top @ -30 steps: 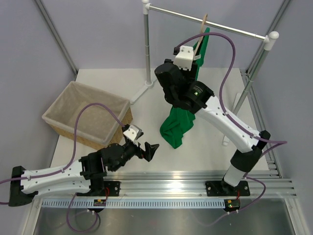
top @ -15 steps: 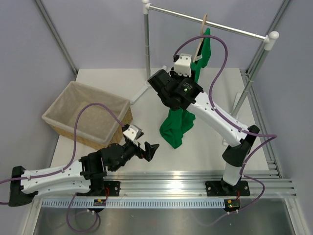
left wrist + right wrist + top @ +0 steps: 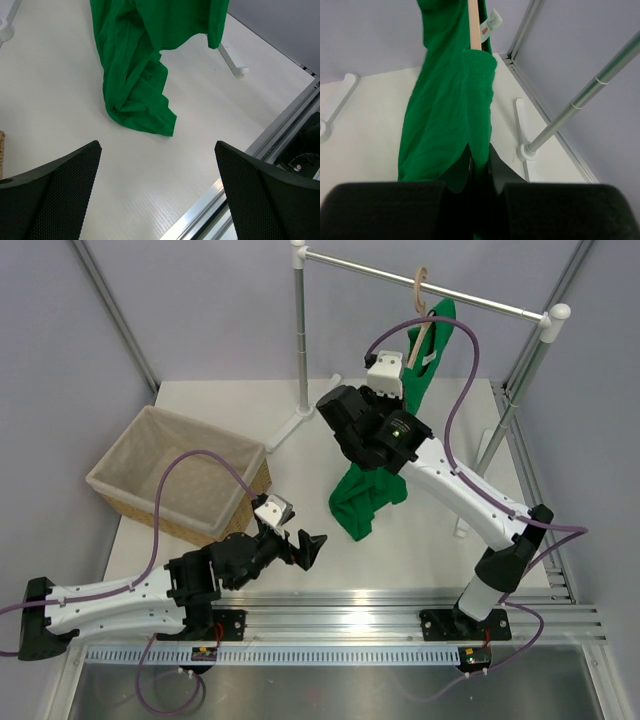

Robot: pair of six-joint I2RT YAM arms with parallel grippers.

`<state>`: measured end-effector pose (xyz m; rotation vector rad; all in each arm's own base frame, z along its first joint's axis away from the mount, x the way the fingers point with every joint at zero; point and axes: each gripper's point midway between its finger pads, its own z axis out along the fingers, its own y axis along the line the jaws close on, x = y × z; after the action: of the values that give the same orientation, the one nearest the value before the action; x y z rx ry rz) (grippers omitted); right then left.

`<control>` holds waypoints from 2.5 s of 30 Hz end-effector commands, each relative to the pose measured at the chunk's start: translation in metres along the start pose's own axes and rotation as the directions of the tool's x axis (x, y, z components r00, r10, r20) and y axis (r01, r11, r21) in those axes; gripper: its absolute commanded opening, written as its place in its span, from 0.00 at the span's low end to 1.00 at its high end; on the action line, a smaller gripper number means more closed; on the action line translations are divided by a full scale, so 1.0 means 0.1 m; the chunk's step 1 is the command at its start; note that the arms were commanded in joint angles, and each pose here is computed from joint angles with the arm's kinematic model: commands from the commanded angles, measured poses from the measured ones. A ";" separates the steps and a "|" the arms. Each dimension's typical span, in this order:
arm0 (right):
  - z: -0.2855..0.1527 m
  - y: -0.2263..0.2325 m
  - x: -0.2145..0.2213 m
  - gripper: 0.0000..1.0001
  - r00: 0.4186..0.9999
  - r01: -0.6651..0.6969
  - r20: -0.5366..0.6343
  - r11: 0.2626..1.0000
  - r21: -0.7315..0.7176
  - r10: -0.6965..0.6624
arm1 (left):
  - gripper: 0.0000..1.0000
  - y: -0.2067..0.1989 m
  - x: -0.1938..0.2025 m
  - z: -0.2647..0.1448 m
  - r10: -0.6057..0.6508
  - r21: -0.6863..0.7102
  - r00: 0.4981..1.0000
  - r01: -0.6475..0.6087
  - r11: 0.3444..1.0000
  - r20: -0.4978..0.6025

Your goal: Remove the t-shirt from the hanger

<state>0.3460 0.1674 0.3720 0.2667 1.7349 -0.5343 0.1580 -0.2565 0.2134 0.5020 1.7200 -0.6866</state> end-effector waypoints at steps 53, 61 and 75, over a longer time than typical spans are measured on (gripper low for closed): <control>-0.71 -0.84 -0.73 0.00 0.970 0.021 0.204 0.787 -0.617 0.134 | 0.99 -0.07 -0.99 -0.50 -0.110 0.095 0.980 0.096 0.991 0.165; -1.58 -0.43 -0.04 0.00 0.993 0.095 0.112 0.287 -0.953 0.045 | 0.99 -0.31 -1.73 -0.98 -0.165 0.291 0.951 0.086 0.953 0.261; -2.61 -0.64 0.30 0.00 0.990 0.043 0.003 -0.276 -0.960 0.144 | 0.96 -0.50 -2.02 -1.49 0.008 0.445 0.957 -0.143 0.884 0.291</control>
<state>0.1194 0.2266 0.3509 -0.9107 1.6559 0.9387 0.0907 -0.1860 0.4345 0.6269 1.3186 -1.0128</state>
